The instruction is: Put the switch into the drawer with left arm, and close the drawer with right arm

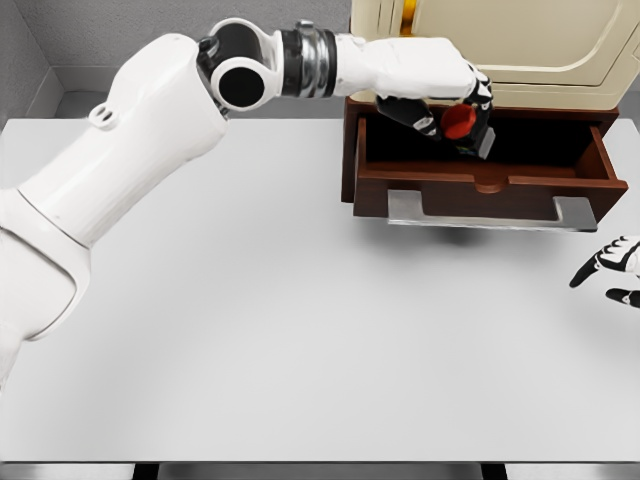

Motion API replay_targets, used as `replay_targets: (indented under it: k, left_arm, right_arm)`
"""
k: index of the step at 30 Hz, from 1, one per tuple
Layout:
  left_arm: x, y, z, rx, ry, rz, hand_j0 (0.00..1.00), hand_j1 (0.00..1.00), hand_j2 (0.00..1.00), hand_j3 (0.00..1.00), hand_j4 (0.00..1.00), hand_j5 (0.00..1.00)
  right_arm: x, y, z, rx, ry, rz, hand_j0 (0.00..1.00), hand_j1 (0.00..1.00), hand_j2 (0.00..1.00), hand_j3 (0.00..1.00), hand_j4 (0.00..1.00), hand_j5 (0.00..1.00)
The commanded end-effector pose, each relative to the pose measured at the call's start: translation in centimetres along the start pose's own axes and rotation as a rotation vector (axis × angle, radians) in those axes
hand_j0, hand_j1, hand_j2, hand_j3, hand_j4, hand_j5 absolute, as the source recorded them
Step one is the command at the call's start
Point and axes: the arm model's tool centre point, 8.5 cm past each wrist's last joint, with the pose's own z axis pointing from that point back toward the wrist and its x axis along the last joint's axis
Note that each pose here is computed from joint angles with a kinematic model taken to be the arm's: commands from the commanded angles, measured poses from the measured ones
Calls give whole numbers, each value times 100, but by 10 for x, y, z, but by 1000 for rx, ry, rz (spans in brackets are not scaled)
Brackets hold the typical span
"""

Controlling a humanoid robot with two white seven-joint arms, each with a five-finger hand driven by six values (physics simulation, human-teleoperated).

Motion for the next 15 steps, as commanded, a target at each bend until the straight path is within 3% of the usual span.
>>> replay_targets:
  k: [1, 4, 6, 12, 15]
  left_arm:
    - [5, 1, -8, -6, -17, 6, 50, 50, 50, 50, 50, 50]
    - [8, -5, -18, -61, -11, -29, 56, 56, 56, 56, 56, 56]
    - [-5, -14, -16, -72, 29, 9, 68, 68, 68, 68, 68, 68]
    - [-16, -15, -10, -69, 61, 28, 76, 76, 76, 76, 76, 76]
    - [-16, -15, -10, -67, 62, 32, 89, 89, 89, 89, 89, 89]
  right_arm:
    - [0, -1, 0, -3, -1, -5, 60, 60, 60, 60, 60, 60]
    - [0, -1, 0, -3, -1, -5, 60, 60, 60, 60, 60, 60]
    - [0, 0, 0, -2, -1, -7, 60, 60, 60, 60, 60, 60]
    - [0, 0, 0, -2, -1, -7, 59, 59, 59, 59, 59, 59]
    - [0, 0, 0, -2, -1, -7, 58, 58, 58, 58, 58, 58]
